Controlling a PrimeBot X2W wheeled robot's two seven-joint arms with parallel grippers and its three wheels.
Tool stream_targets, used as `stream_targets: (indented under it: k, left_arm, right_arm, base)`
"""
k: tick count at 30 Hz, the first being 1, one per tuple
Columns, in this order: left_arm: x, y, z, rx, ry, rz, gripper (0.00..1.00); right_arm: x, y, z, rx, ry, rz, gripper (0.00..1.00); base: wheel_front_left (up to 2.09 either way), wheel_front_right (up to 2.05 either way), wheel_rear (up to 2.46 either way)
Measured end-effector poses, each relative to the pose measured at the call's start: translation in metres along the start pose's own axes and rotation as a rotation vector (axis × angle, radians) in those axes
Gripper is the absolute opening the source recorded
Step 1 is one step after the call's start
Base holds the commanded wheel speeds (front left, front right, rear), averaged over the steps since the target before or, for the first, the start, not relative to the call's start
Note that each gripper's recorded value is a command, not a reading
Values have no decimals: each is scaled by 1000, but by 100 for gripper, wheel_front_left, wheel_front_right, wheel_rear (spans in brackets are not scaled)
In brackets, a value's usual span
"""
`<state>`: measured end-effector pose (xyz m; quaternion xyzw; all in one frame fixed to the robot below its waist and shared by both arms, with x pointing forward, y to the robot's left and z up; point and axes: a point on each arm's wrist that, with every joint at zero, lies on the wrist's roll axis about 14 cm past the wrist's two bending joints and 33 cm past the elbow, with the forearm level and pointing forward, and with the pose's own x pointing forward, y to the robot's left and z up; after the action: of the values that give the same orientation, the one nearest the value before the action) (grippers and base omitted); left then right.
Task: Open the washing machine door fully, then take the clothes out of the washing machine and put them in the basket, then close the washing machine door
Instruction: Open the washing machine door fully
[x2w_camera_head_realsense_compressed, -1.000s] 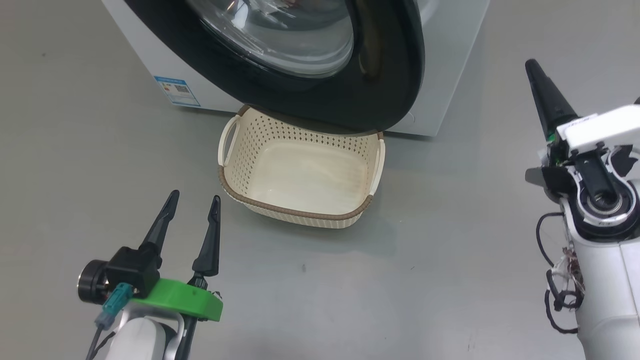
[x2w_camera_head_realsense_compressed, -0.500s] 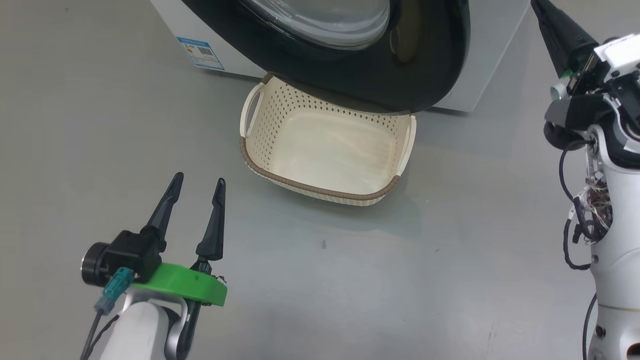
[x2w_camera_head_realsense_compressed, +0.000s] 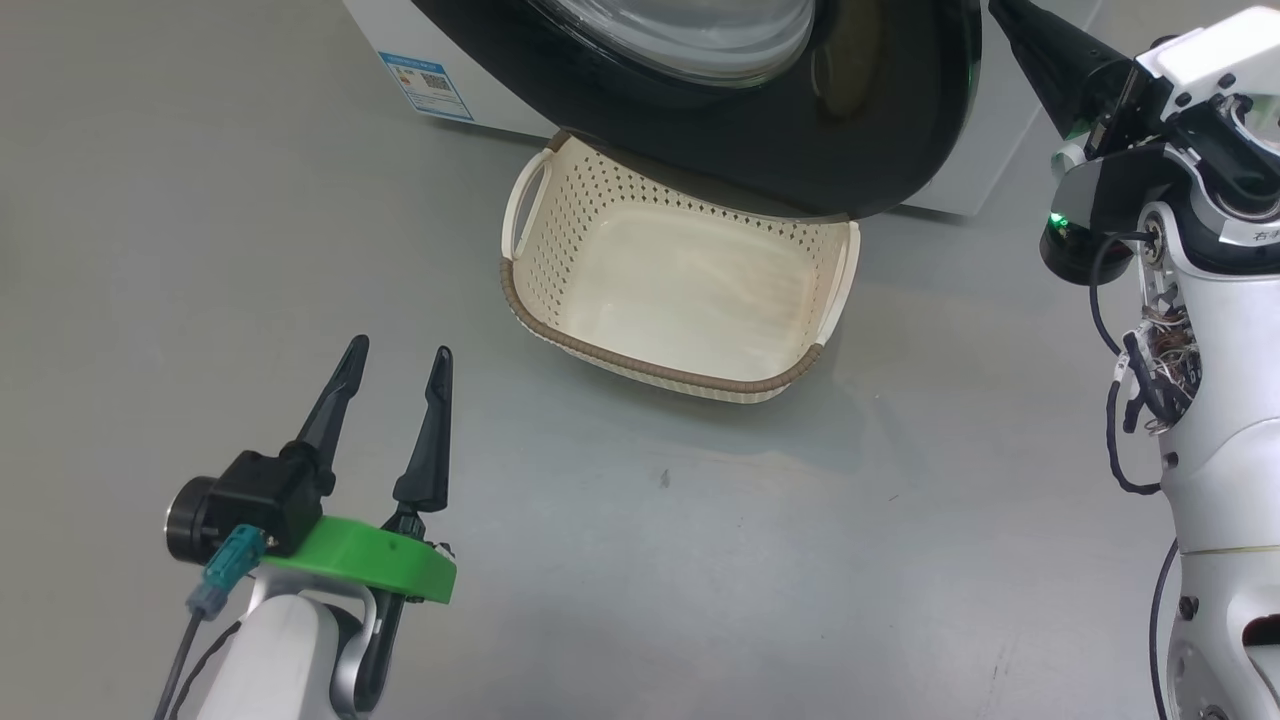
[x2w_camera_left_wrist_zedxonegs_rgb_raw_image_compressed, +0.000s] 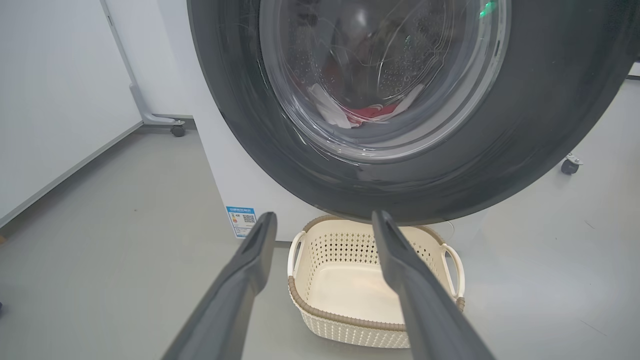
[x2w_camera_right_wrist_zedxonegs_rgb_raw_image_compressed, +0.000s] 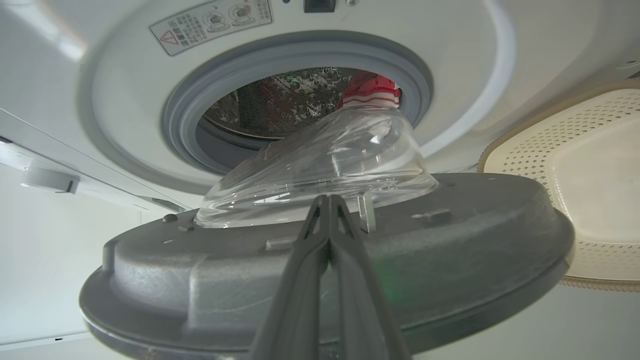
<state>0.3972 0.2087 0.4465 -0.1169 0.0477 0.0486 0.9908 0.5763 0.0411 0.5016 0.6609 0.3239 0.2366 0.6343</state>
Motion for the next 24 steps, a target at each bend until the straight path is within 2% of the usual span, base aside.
stream_targets:
  k: [16, 24]
  left_arm:
    - [-4, 2, 2, 3, -2, 7, 100]
    - [-6, 4, 4, 3, -7, 11, 100]
  right_arm:
    - [15, -2, -15, 79, 92, -24, 0]
    - [17, -3, -26, 81, 148, -42, 0]
  base:
    - [0, 0, 0]
    - [0, 0, 0]
